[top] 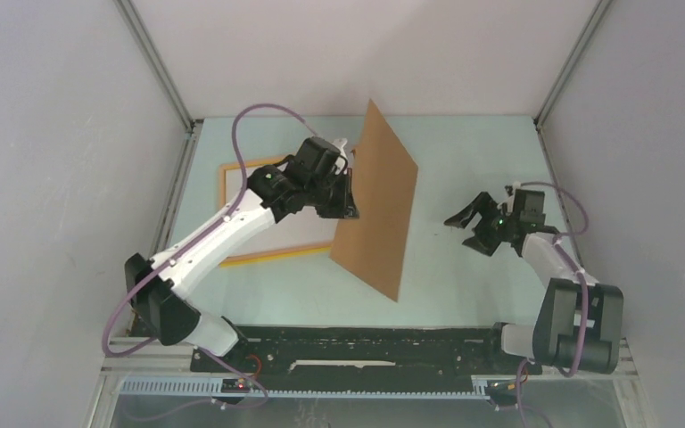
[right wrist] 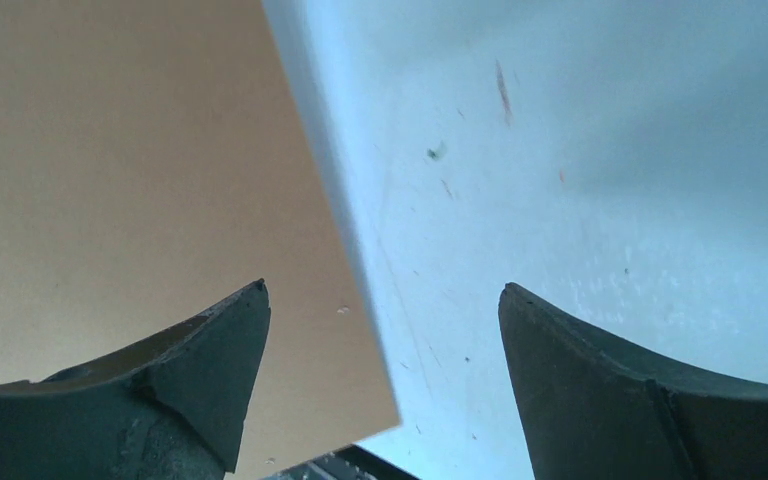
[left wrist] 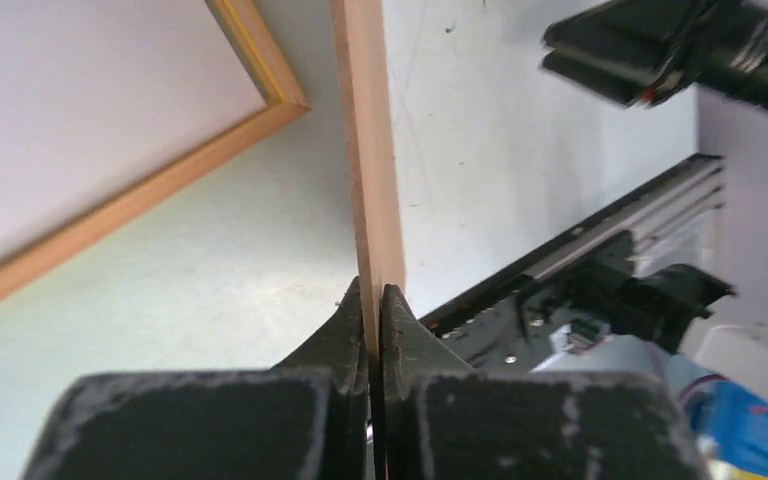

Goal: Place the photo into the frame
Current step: Turn over the photo frame item on the photo frame.

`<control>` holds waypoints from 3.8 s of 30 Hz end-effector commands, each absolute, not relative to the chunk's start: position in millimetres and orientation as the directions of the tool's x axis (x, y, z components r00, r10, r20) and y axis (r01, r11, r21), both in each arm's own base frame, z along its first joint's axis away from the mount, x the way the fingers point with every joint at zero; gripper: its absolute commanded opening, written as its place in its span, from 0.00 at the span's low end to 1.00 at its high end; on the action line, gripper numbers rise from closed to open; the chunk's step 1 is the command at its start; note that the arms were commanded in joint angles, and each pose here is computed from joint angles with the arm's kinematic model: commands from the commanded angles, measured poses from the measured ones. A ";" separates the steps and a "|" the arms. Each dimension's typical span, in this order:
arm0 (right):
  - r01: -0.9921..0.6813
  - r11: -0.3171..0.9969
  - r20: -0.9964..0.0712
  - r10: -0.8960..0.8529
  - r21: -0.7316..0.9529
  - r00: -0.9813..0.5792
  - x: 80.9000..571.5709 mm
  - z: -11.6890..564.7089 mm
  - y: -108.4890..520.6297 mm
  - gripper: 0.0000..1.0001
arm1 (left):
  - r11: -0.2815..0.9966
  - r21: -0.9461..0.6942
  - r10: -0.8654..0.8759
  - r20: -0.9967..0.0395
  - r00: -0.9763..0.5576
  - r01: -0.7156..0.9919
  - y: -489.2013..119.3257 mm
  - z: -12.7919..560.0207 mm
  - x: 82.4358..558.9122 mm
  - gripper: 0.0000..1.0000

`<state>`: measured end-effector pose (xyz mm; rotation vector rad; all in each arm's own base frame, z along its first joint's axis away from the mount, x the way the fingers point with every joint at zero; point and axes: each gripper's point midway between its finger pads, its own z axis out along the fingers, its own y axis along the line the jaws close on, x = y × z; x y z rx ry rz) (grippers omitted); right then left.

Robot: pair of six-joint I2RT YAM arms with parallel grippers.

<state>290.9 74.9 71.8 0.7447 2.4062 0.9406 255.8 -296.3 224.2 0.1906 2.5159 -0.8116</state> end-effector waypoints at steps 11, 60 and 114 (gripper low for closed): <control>0.159 0.626 -0.343 0.601 0.763 -0.722 317.3 173.2 76.3 0.94 | 0.909 0.341 0.407 -0.852 -0.330 0.242 -153.3 394.0 265.3 0.00; 0.084 0.295 0.011 0.242 0.952 -0.970 390.8 252.5 189.0 0.87 | 0.379 0.918 0.890 -0.396 0.226 0.115 -205.6 304.9 256.3 0.00; -0.371 0.158 -0.402 0.433 0.915 -0.807 418.7 227.7 291.3 0.00 | 0.660 -0.486 -0.728 -0.604 -0.326 -0.573 77.6 185.8 349.9 0.98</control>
